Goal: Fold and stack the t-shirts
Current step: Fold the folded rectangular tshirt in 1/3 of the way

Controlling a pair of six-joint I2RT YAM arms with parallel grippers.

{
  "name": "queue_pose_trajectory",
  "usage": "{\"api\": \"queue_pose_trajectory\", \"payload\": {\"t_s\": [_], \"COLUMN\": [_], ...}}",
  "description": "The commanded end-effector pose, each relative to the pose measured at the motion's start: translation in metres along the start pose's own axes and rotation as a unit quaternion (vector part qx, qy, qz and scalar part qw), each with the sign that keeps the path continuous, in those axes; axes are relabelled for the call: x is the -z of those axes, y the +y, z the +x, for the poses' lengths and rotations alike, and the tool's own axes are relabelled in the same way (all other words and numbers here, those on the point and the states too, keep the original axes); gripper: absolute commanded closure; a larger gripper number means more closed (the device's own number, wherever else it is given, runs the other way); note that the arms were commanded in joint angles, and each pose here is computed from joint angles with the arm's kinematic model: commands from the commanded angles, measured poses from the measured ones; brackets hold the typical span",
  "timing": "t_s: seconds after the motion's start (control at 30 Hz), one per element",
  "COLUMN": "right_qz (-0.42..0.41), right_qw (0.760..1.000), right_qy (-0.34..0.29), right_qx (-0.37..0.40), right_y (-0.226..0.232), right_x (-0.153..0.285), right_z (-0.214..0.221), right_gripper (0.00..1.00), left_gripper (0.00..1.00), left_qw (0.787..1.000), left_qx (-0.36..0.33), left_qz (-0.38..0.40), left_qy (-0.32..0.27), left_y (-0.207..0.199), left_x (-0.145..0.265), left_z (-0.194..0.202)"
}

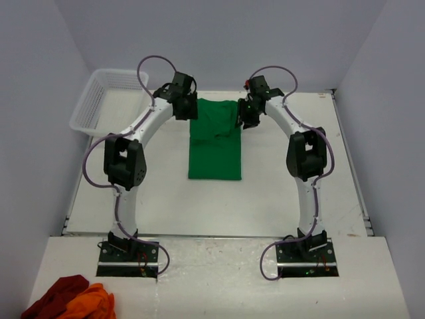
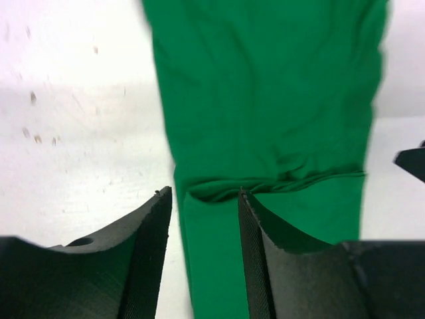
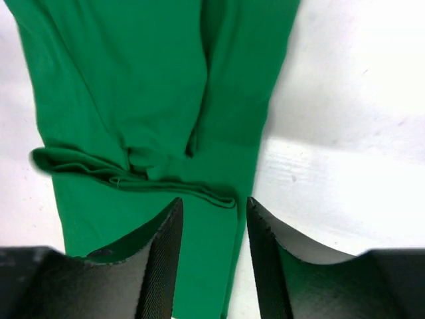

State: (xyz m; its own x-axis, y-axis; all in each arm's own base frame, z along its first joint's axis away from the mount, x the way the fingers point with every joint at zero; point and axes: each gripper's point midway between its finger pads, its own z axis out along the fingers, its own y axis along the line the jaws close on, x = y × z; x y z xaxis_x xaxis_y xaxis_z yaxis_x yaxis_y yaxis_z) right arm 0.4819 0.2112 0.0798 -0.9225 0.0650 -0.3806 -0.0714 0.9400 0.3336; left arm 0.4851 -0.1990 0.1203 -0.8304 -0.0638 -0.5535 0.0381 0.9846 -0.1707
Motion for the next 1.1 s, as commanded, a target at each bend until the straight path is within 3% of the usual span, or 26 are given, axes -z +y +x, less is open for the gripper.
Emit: {"api": "queue_pose_trajectory", "payload": {"t_s": [0.0,0.07,0.1,0.17,0.23,0.3,0.37,0.43,0.53,0.77,0.9,1.07], "right_qz": [-0.003,0.006,0.003,-0.003,-0.009,-0.046,-0.073,-0.065,-0.054,-0.090,-0.088,-0.094], "right_qw": [0.999,0.998,0.998,0.998,0.999,0.998,0.996,0.998,0.998,0.996,0.995,0.994], "right_qy": [-0.043,-0.055,-0.060,-0.060,-0.035,-0.049,-0.045,-0.023,-0.010,0.017,0.042,0.051], "right_qx": [0.033,0.034,0.035,0.031,0.022,0.011,0.009,-0.001,-0.002,-0.012,-0.014,-0.021], "right_y": [0.007,0.006,0.009,0.011,0.005,0.013,0.019,0.012,0.009,0.005,-0.001,0.002], "right_x": [0.040,0.050,0.061,0.077,0.071,0.082,0.087,0.086,0.084,0.072,0.058,0.044], "right_z": [-0.032,-0.035,-0.035,-0.023,0.011,0.029,0.043,0.070,0.104,0.164,0.193,0.198], "right_gripper": [0.54,0.48,0.45,0.46,0.61,1.00,1.00,0.79,0.58,0.52,0.51,0.51], "left_gripper": [0.53,0.53,0.52,0.53,0.63,0.87,1.00,1.00,1.00,0.87,0.86,0.84], "left_qw": [0.995,0.993,0.994,0.992,0.991,0.988,0.985,0.985,0.990,0.991,0.991,0.991], "left_qx": [-0.011,-0.003,-0.001,0.006,0.007,0.016,0.022,0.024,0.023,0.039,0.041,0.037], "left_qz": [0.038,0.073,0.081,0.111,0.128,0.151,0.168,0.169,0.138,0.121,0.121,0.125], "left_qy": [-0.087,-0.094,-0.068,-0.062,-0.038,-0.017,0.017,0.023,0.019,0.031,0.026,0.034], "left_y": [-0.016,-0.027,-0.026,-0.034,-0.034,-0.039,-0.042,-0.043,-0.030,-0.007,-0.003,-0.001], "left_x": [0.050,0.070,0.063,0.070,0.064,0.059,0.053,0.059,0.066,0.084,0.092,0.093], "left_z": [-0.055,-0.053,-0.031,-0.020,0.004,0.024,0.049,0.060,0.076,0.120,0.127,0.139]}}
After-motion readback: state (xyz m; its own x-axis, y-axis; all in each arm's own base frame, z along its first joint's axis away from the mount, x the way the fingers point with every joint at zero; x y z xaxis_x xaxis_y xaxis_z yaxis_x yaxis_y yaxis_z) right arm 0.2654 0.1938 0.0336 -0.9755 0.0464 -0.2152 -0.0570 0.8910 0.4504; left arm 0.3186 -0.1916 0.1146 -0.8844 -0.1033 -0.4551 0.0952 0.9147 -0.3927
